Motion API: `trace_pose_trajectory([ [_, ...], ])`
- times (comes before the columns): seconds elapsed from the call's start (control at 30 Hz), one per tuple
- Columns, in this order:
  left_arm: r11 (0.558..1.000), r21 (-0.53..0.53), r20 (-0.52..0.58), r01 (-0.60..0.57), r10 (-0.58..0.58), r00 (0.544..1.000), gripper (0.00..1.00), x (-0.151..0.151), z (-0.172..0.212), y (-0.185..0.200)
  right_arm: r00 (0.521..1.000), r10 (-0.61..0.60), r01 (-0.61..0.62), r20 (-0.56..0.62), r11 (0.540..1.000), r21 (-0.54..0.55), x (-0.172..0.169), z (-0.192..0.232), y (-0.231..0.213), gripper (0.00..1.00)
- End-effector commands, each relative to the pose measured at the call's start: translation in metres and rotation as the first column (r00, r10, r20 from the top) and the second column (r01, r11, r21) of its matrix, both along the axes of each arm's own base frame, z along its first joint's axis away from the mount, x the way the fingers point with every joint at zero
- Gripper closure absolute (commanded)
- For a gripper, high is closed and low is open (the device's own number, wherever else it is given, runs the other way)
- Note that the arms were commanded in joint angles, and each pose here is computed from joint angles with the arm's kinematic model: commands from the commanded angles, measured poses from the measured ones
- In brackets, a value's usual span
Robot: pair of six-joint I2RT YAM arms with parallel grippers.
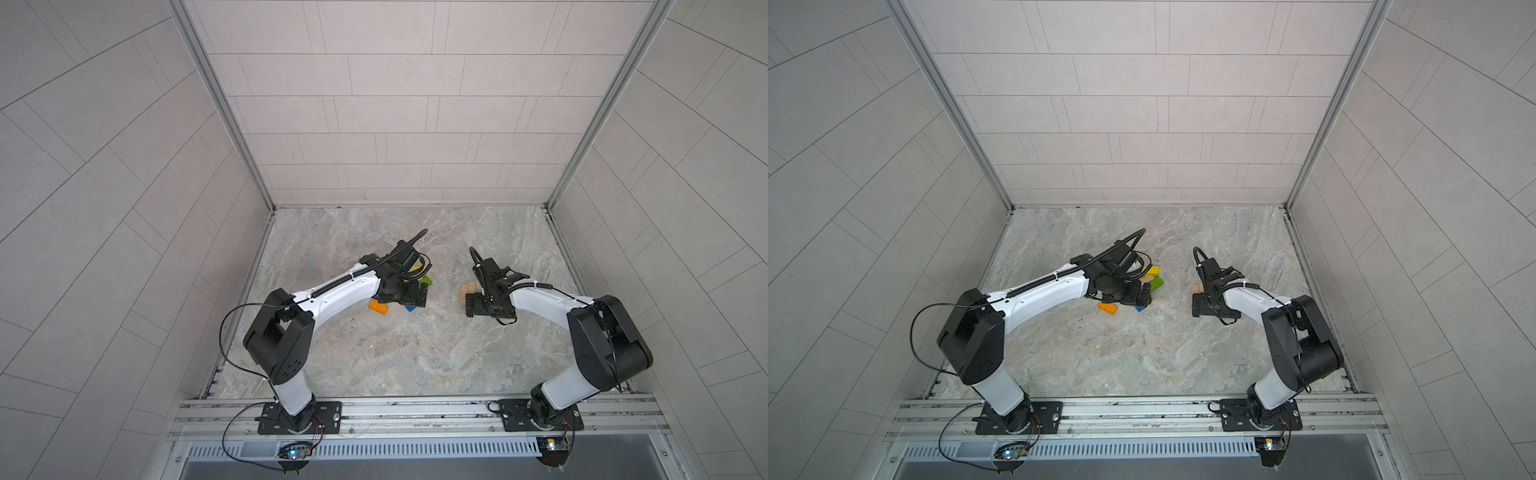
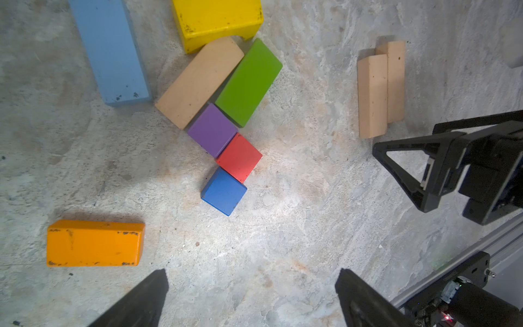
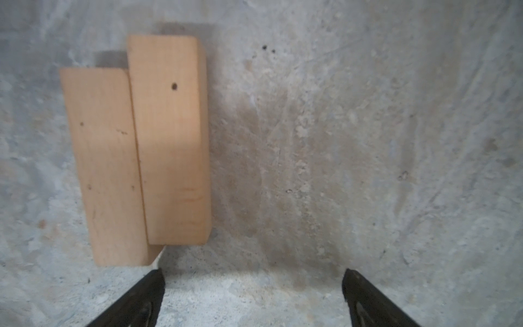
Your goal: Build the wood block tower
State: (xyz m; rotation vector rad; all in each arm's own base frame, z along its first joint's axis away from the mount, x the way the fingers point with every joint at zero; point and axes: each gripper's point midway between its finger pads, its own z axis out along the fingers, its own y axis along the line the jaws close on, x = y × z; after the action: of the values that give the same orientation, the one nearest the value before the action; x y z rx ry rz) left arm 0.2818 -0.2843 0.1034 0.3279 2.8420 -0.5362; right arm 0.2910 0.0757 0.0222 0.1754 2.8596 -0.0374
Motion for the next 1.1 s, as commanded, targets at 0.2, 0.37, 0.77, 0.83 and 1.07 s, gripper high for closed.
trace_pose_trajectory([
  [0.2,1.0,-0.009,0.016,0.006,-0.006,1.0,0.0,-0.001,0.01,0.004,0.999,-0.032,0.032,0.006,0.999,-0.041,0.007,-0.003,-0.004,0.01],
  [0.37,1.0,-0.008,0.018,0.007,-0.007,1.0,0.0,0.0,0.011,0.003,0.999,-0.034,0.034,0.006,0.998,-0.046,0.009,-0.004,-0.005,0.01],
  [0.77,1.0,-0.004,0.01,0.006,-0.006,1.0,0.0,-0.001,0.008,0.004,0.999,-0.037,0.037,0.01,0.998,-0.043,0.01,-0.001,-0.005,0.02],
  [0.83,1.0,-0.001,0.007,0.007,-0.007,1.0,0.0,-0.001,0.006,0.004,0.999,-0.036,0.036,0.018,0.999,-0.034,0.01,0.003,-0.004,0.02],
  [1.07,1.0,-0.006,0.003,0.009,-0.009,1.0,0.0,-0.001,0.006,0.002,0.999,-0.023,0.024,0.041,1.0,-0.008,0.01,0.017,0.0,0.02],
])
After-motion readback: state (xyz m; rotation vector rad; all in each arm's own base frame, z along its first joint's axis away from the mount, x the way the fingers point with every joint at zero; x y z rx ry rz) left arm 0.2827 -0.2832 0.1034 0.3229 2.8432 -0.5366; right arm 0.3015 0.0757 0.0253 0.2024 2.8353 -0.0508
